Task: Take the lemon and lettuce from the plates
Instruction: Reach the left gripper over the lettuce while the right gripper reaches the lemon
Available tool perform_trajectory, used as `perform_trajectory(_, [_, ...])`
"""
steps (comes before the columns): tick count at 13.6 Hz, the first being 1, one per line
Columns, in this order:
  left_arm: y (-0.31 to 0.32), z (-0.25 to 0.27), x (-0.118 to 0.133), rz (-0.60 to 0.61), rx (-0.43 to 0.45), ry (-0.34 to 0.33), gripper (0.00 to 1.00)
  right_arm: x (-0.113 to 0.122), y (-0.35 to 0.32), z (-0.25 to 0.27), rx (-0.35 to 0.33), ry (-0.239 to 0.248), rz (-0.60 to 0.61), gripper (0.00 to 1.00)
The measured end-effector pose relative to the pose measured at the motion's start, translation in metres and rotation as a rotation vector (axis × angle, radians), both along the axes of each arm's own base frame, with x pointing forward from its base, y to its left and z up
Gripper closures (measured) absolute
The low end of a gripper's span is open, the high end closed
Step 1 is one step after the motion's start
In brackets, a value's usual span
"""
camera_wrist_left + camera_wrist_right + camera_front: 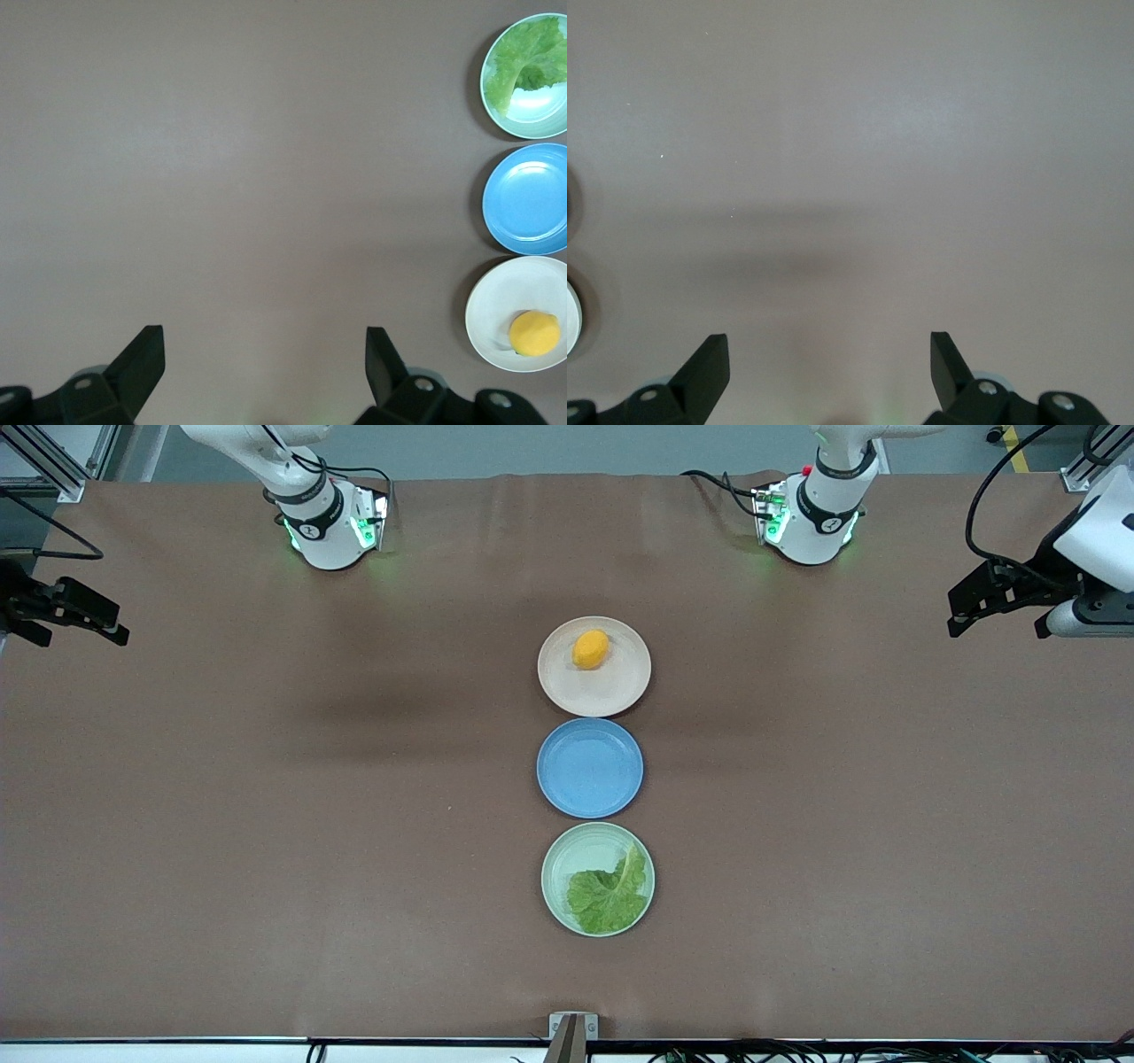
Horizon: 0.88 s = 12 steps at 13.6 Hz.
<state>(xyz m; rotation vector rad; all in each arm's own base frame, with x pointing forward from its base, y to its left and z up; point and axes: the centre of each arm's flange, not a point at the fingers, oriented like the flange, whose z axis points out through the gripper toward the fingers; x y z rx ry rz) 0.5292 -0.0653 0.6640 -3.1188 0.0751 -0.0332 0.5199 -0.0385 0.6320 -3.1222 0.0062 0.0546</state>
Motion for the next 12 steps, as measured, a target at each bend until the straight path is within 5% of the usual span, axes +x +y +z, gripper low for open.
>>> perform_trajectory(6, [0.000, -0.005, 0.002, 0.001, 0.000, 0.013, 0.00, 0.000, 0.000, -0.001, 0.003, 0.004, 0.000, 0.00])
perform_trajectory(12, [-0.062, -0.115, 0.077, -0.039, -0.026, 0.036, 0.00, 0.002, 0.000, -0.004, 0.002, 0.007, -0.001, 0.00])
